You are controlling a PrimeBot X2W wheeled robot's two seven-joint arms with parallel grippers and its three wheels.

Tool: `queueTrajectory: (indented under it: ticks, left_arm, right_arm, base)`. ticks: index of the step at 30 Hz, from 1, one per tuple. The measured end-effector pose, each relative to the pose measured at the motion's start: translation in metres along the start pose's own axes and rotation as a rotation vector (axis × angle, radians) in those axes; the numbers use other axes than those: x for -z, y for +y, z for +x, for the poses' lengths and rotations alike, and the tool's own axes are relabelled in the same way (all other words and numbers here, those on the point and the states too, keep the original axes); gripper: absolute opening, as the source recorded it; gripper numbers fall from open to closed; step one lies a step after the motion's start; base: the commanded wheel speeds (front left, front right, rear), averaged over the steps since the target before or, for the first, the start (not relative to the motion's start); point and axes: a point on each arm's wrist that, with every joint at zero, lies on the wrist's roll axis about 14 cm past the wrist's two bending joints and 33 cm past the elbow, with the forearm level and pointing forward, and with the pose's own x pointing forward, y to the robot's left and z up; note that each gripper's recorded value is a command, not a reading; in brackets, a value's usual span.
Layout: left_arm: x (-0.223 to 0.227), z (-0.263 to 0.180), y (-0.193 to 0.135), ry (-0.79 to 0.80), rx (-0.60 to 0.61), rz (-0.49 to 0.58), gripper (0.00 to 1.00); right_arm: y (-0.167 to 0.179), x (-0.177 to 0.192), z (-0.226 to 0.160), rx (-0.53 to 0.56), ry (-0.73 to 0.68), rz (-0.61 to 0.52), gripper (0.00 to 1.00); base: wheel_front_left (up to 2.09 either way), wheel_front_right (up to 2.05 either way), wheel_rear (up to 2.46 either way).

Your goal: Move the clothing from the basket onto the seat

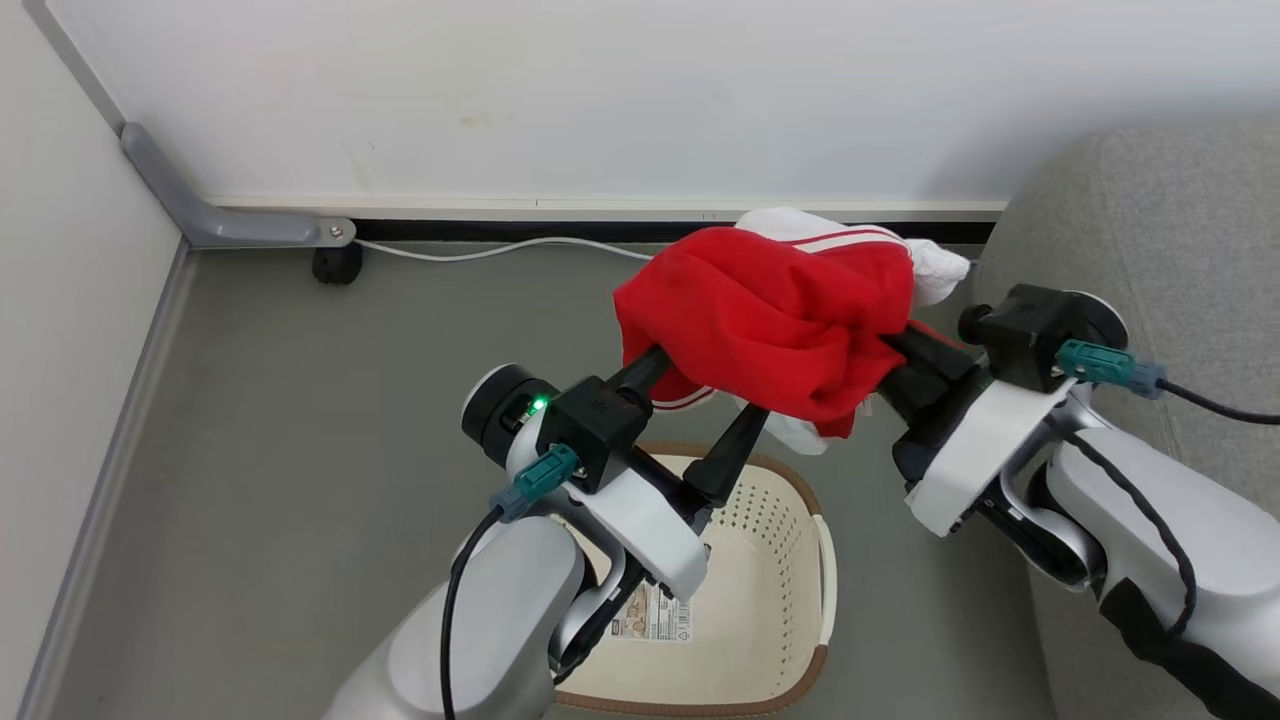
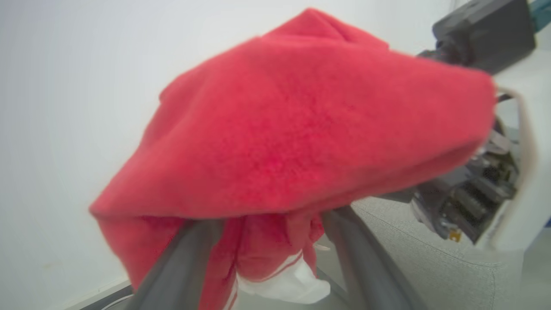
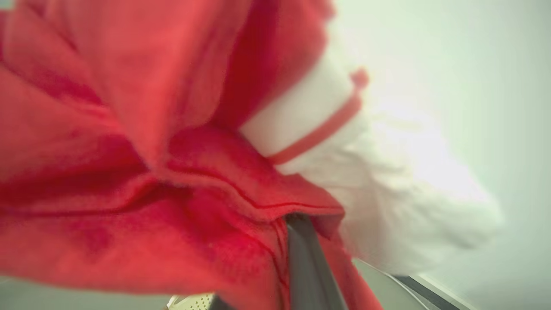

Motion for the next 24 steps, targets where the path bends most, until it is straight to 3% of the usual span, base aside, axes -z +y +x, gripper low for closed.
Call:
queueTrajectory:
  ticks: [8, 24]
  left_arm:
    - [0.015, 0.004, -0.007, 0.038, 0.033, -0.01, 1.0]
    - [0.04, 0.012, -0.049, 0.091, 0.165, -0.028, 1.0]
  right_arm:
    - [-0.054, -0.018, -0.038, 0.225, -0.091, 0.014, 0.0]
    - [-0.109, -0.035, -0.14, 0.576, -0.185, 0.012, 0.0]
  base:
    - [0.0, 0.0, 0.0]
    - [0.0, 0.0, 0.0]
